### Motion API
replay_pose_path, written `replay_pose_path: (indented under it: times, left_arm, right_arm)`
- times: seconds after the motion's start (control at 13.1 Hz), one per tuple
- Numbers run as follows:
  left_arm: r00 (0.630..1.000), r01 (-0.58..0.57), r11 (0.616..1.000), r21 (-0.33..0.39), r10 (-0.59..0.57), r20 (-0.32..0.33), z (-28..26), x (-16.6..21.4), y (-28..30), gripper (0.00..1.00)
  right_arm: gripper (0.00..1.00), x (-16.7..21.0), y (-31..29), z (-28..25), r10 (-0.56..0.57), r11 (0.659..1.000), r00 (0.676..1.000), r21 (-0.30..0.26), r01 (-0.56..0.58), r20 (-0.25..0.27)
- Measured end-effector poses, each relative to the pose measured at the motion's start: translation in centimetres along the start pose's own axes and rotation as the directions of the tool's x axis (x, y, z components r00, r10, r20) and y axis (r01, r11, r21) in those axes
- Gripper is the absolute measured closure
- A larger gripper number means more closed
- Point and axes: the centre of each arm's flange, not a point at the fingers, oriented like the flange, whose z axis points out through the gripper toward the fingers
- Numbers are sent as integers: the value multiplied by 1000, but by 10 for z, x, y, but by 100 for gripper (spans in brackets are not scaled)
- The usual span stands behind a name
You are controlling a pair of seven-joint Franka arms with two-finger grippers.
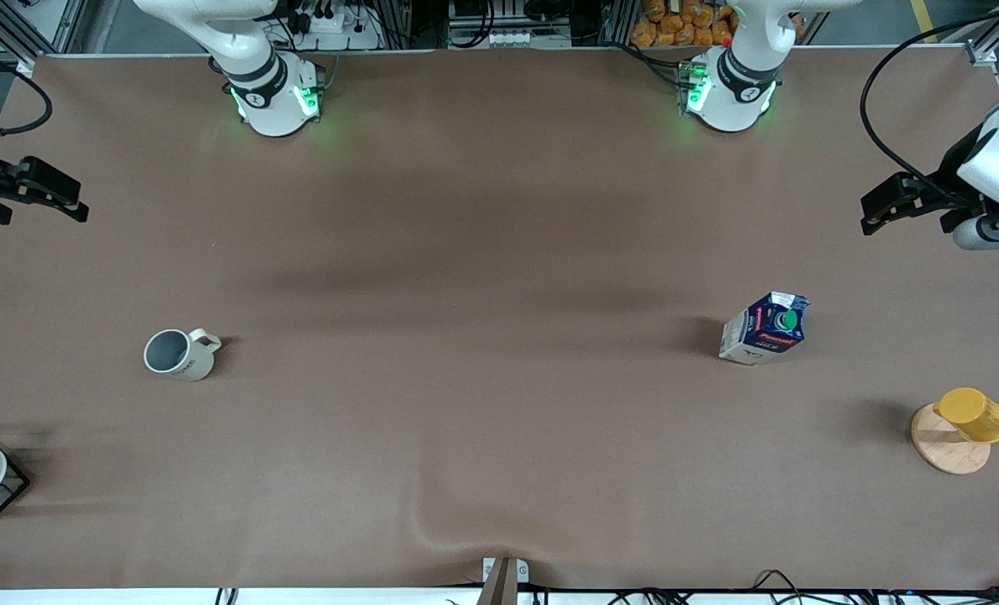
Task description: Place milk next to cup
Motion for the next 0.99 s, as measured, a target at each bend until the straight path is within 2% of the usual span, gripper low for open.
replay_pose_path:
  times: [0.61,0.99]
  left_arm:
    - [1000,-1,1000,1,1,6,0,-1,0,0]
    - [998,-5,1000,1,4,59,38,18,2,0]
  right_arm:
    - [0,0,0,0,32,999,999,0,-32,0]
    - [0,1,-1,2,29,1000,1000,1,-29,2]
